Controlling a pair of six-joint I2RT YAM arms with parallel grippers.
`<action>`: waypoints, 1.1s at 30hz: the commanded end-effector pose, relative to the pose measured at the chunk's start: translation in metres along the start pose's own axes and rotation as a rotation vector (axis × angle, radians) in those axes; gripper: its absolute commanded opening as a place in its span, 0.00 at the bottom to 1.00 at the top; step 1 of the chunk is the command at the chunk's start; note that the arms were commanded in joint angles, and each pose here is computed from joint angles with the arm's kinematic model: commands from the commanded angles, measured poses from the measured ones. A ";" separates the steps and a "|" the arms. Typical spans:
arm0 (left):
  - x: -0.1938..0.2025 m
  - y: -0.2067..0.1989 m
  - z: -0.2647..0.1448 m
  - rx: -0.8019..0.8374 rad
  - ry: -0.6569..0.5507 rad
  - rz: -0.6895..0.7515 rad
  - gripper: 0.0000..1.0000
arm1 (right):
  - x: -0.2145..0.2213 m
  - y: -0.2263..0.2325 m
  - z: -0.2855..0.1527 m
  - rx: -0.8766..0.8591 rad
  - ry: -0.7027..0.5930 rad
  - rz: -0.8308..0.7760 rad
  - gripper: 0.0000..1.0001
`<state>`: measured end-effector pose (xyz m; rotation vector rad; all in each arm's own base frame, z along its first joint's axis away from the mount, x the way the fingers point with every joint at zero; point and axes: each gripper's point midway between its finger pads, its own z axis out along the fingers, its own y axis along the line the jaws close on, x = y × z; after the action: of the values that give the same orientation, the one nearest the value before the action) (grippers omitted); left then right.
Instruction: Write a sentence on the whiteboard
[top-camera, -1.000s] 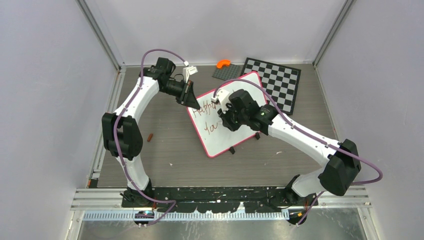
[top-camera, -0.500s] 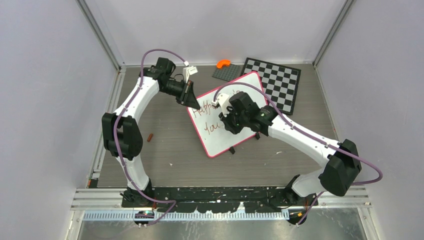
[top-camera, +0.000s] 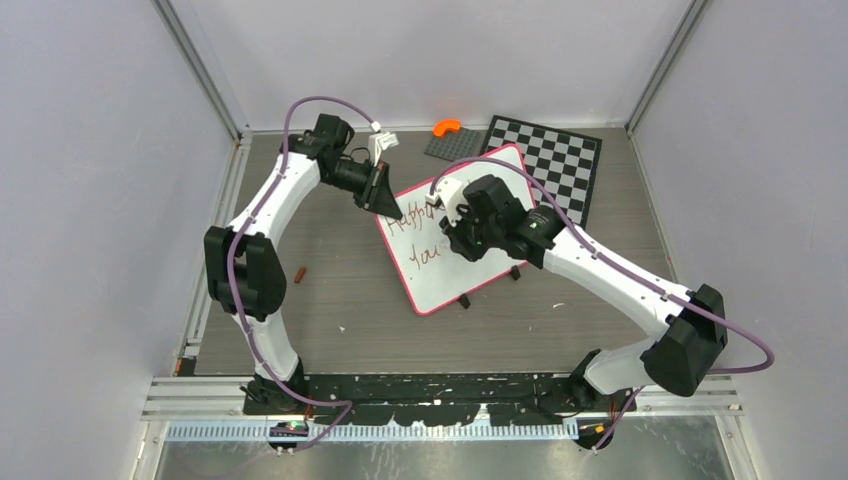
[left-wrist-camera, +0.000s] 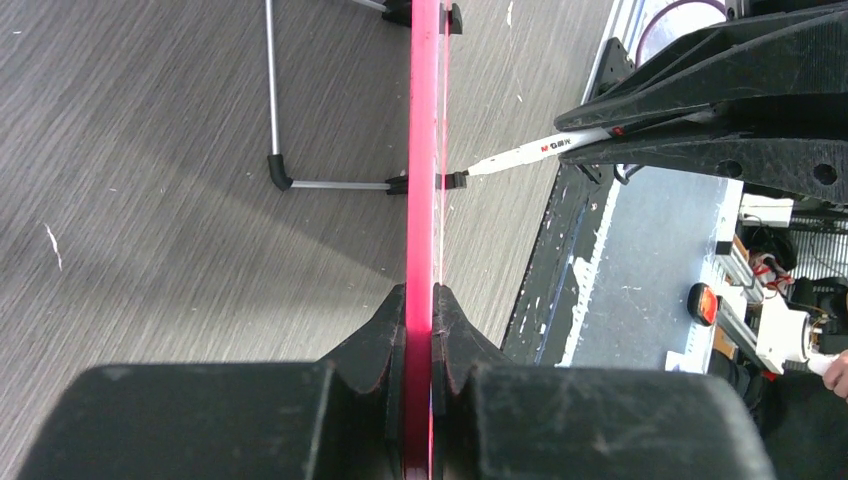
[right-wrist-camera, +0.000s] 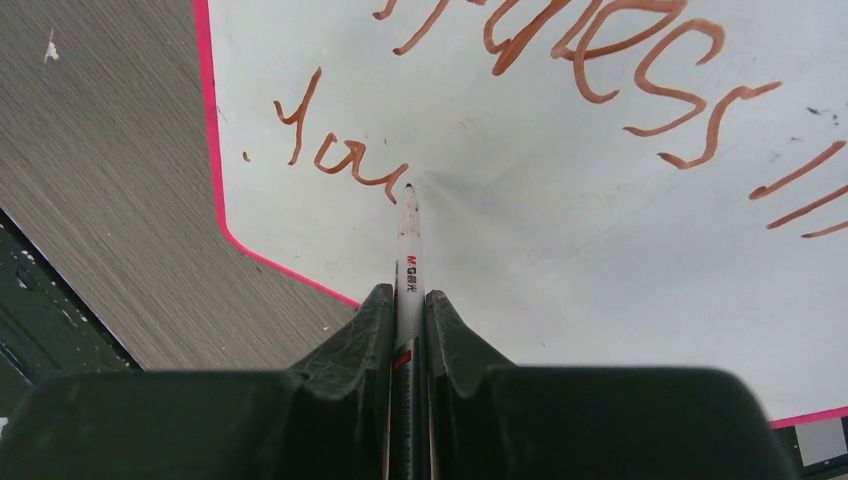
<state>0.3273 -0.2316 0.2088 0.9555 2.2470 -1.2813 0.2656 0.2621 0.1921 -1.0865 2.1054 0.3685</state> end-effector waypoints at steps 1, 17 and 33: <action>0.018 0.012 0.005 -0.091 0.100 0.080 0.00 | -0.031 -0.010 -0.007 0.037 -0.098 -0.015 0.00; 0.019 0.012 0.006 -0.088 0.103 0.077 0.00 | -0.006 -0.018 0.006 0.078 -0.050 -0.010 0.00; 0.018 0.012 0.006 -0.089 0.104 0.079 0.00 | 0.012 -0.008 0.010 0.029 0.001 0.006 0.00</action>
<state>0.3262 -0.2340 0.2099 0.9826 2.2352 -1.2708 0.2633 0.2529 0.1655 -1.0912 2.1454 0.3368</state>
